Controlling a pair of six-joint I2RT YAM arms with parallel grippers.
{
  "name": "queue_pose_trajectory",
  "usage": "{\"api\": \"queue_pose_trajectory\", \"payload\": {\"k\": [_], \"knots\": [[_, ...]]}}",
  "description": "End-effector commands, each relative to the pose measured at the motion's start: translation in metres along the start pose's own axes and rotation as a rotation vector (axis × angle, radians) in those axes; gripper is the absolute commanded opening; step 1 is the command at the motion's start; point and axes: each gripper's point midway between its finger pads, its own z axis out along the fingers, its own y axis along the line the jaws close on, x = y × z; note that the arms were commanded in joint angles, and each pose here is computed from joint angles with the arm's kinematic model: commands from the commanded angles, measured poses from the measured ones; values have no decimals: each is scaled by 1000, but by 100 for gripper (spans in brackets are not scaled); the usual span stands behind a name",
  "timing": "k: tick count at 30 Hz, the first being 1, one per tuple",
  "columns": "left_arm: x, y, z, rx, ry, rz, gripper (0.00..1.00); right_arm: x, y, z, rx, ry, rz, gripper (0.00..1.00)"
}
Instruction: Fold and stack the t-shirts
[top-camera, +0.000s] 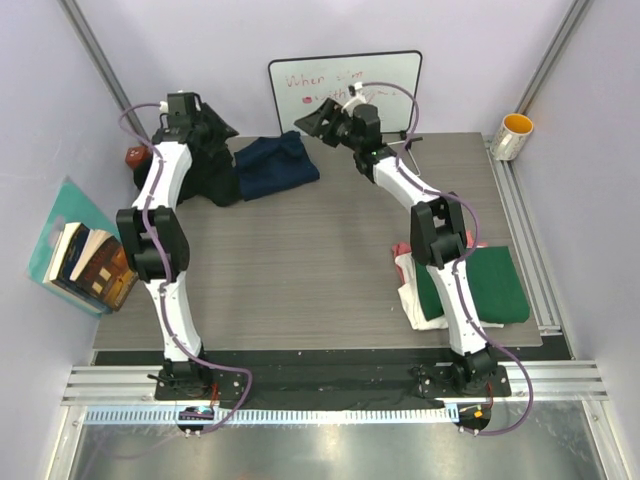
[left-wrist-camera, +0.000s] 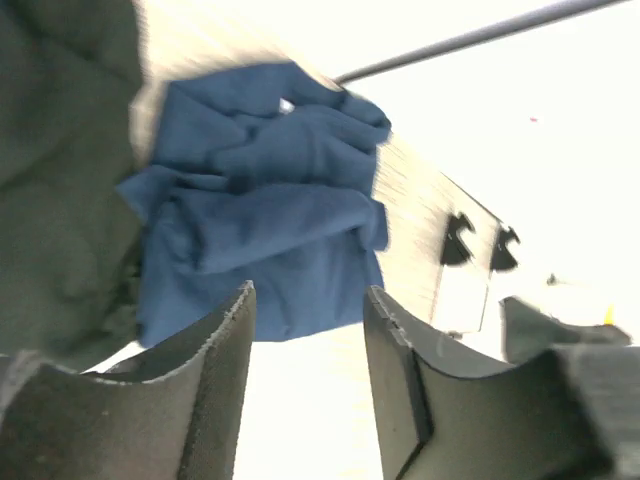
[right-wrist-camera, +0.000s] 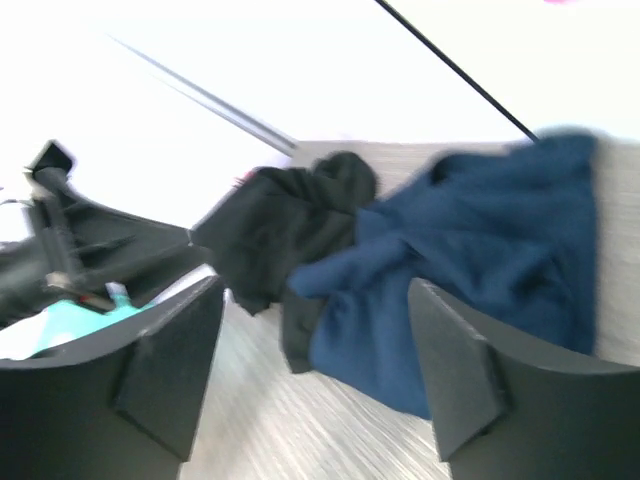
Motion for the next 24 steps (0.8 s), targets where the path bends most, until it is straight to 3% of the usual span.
{"api": "queue_pose_trajectory", "payload": {"k": [1, 2, 3, 4, 5, 6, 8, 17, 24], "knots": [[35, -36, 16, 128, 87, 81, 42, -10, 27, 2, -48, 41, -69, 73], [51, -31, 30, 130, 139, 69, 38, -1, 19, 4, -21, 70, -57, 57], [58, -31, 36, 131, 157, 68, 32, 3, 13, 7, -13, 76, -56, 51], [67, -32, 42, 133, 176, 73, 18, 8, 9, 9, -4, 81, -57, 43], [77, -26, 51, 123, 197, 80, 12, 14, 3, 10, 10, 91, -63, 19], [83, -23, 56, 113, 205, 85, 1, 22, -9, 12, 28, 102, -85, 13], [99, -17, 67, 92, 228, 104, 0, 32, -23, 14, 62, 110, -87, 1], [130, 19, 89, -31, 240, 127, 0, 96, -79, 26, 112, 193, 16, 1], [154, 49, 92, -131, 312, 144, 0, 142, -93, 18, 183, 312, 9, 1]]}}
